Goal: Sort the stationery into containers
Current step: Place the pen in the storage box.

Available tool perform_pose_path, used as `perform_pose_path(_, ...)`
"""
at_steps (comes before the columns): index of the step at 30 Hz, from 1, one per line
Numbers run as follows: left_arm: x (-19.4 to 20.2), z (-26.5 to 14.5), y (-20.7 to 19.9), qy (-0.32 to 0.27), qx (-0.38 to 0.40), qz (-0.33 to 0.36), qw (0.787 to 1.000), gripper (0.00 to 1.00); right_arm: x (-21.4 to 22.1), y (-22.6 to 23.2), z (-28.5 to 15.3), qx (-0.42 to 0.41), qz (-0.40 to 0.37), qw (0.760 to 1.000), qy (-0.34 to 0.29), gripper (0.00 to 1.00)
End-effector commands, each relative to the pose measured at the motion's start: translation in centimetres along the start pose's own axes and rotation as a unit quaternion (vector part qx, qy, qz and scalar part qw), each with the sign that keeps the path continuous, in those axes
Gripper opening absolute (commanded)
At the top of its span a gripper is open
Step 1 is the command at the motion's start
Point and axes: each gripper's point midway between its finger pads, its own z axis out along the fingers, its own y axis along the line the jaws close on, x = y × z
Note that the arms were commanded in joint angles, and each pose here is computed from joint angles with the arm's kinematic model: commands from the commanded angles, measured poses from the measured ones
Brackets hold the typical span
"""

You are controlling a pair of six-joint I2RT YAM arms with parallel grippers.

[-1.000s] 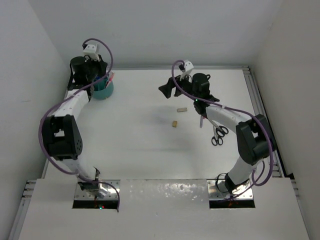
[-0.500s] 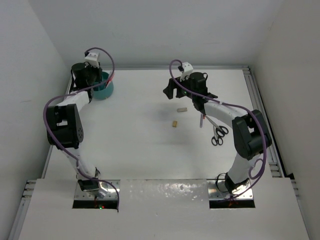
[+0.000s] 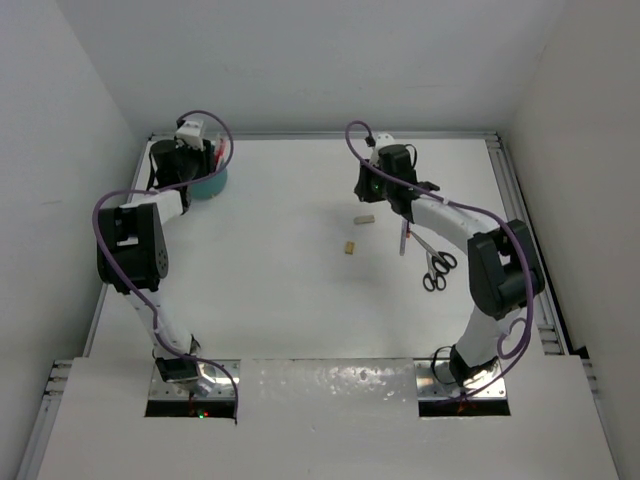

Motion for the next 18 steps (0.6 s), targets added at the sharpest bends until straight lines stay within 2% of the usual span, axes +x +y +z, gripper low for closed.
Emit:
perform_pose_path(1, -2.5, -0.3, 0.6, -0.036, -0.006, -0.009, 0.999, 0.42, 0.1, -3.9, -1.5, 0.098, 0.061, 0.992, 0.047, 0.17)
perform_pose_path(2, -2.8, -0.4, 0.6, -0.036, -0.007, -0.011, 0.999, 0.43, 0.5, -5.5, -1.9, 0.145, 0.070, 0.986, 0.050, 0.16)
perform_pose_path(4, -3.2, -0.5, 0.6, -0.037, -0.005, -0.012, 0.999, 0.44, 2.9, -7.0, -2.6, 0.193, 0.075, 0.975, 0.087, 0.21)
perform_pose_path(6, -3.9, -0.9, 0.5, -0.039, -0.006, -0.017, 0.999, 0.46, 5.0, -8.2, -3.1, 0.223, 0.081, 0.965, 0.116, 0.31)
perform_pose_path(9, -5.1, -1.5, 0.4, -0.044, -0.003, -0.022, 0.999, 0.50, 8.3, -9.2, -3.9, 0.258, 0.095, 0.948, 0.160, 0.38)
perform_pose_path(18, -8.0, -3.5, -1.5, -0.059, 0.025, -0.030, 0.998, 0.52, 12.0, -9.9, -3.4, 0.268, 0.122, 0.939, 0.179, 0.38)
